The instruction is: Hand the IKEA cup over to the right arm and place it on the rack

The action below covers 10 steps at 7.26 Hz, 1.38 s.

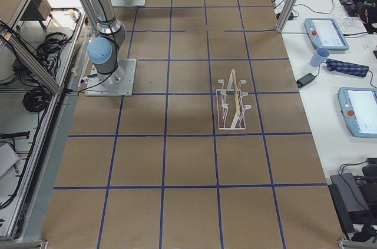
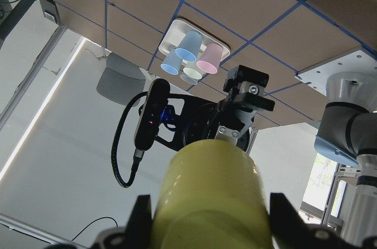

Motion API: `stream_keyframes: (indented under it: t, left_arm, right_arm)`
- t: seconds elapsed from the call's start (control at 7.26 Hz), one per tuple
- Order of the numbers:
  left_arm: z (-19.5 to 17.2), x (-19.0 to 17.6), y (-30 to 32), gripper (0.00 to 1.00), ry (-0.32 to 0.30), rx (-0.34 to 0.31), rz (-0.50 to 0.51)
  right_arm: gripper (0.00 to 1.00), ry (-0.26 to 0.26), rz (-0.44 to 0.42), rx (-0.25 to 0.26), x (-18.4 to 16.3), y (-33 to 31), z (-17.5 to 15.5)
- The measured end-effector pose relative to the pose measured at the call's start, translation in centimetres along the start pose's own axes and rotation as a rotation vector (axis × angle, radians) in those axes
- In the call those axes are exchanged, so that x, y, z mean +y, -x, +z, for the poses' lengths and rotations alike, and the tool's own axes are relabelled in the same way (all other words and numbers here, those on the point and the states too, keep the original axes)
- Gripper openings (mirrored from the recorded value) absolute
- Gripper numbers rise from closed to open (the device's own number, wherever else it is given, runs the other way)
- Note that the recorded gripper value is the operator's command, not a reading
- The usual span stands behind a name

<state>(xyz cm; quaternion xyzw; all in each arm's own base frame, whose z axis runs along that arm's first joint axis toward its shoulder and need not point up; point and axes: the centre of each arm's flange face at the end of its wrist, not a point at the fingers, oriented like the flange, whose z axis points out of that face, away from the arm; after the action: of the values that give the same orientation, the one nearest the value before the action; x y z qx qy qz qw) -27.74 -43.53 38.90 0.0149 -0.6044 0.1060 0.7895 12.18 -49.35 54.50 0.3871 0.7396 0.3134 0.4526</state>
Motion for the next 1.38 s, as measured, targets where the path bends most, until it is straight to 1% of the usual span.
stream_keyframes:
  t: [0.14,0.28,0.41,0.55,0.69,0.83,0.96,1.1,1.24,1.38]
  left_arm:
    - [-0.6,-0.5,-0.2,0.9,-0.013,-0.002,-0.015]
    - [-1.6,-1.2,-0.5,0.91,-0.033,-0.007,-0.019]
    - [-2.7,-1.8,-0.8,0.92,-0.045,-0.024,-0.016]
    - [-4.0,-2.4,-0.9,0.93,-0.036,-0.06,-0.008]
    - [-5.7,-3.1,-0.9,0.96,-0.009,-0.118,0.001]
    - [-7.7,-3.8,-0.8,0.97,0.028,-0.195,0.006]
    - [-9.9,-4.5,-0.8,0.97,0.062,-0.272,0.013]
    - [-11.7,-4.9,-0.5,0.97,0.106,-0.348,0.025]
    - [-13.2,-5.3,0.1,0.97,0.168,-0.443,0.037]
    - [-14.3,-5.8,0.7,1.0,0.219,-0.539,0.04]
  right_arm:
    - [0.52,-0.012,-0.004,-0.012,-0.1,0.3,-0.9]
    - [0.4,-0.033,-0.009,-0.031,-0.4,0.5,-2.5]
    - [0.27,-0.061,-0.023,-0.037,-0.7,0.6,-3.9]
    - [0.21,-0.106,-0.057,-0.011,-1.0,0.6,-5.0]
    - [0.16,-0.173,-0.12,0.049,-1.3,0.5,-5.8]
    - [0.12,-0.259,-0.199,0.14,-1.7,0.3,-6.5]
    - [0.1,-0.344,-0.303,0.256,-2.0,-0.1,-7.2]
    - [0.0,-0.409,-0.43,0.372,-2.2,-0.5,-8.0]
    - [0.0,-0.479,-0.548,0.499,-2.6,-0.8,-9.0]
    - [0.0,-0.546,-0.615,0.606,-3.0,-1.0,-10.0]
